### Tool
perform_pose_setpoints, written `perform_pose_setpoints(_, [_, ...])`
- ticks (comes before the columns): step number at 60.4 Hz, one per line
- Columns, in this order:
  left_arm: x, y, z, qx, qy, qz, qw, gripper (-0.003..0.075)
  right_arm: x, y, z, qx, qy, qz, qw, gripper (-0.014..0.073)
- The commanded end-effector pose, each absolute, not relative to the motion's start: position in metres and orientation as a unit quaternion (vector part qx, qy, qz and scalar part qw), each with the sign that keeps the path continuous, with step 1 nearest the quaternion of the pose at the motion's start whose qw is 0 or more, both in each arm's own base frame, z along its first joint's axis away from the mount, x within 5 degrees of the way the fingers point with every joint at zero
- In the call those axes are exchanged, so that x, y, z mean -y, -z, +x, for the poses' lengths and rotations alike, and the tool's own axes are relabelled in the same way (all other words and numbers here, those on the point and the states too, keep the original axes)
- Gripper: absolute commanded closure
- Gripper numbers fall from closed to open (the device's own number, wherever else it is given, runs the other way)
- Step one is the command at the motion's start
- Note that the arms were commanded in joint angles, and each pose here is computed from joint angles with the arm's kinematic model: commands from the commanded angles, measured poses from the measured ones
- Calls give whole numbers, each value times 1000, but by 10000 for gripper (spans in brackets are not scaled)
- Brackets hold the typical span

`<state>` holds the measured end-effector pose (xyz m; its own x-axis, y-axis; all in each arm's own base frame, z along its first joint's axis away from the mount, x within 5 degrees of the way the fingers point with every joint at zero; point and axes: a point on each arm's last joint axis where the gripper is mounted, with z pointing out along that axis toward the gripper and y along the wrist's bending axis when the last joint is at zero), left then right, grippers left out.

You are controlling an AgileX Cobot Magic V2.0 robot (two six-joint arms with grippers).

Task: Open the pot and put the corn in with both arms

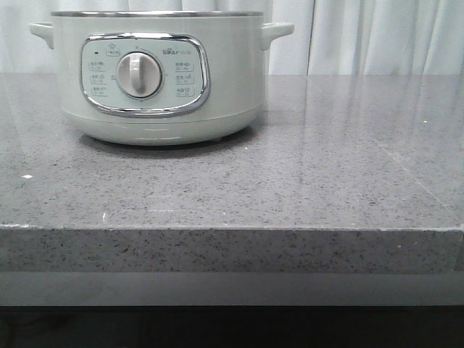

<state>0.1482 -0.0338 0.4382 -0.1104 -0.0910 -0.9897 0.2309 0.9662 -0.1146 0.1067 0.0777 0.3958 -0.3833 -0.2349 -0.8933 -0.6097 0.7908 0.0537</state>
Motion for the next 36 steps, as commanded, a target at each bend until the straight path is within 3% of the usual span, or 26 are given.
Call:
perform_pose_setpoints(1, [41,-469,158,-672,152,44,723,492,-77,-409,107,-786,-198,-252,528,11])
perform_pose_setpoints(22, [116,-469,222,-661,218,128,706,492,-77,-409,107,-786,-198,-252,528,11])
perform_pose_setpoints(36, [147,-464,269,-673,219,137,693,492,-77,-409,107,-786,-198,-252,528,11])
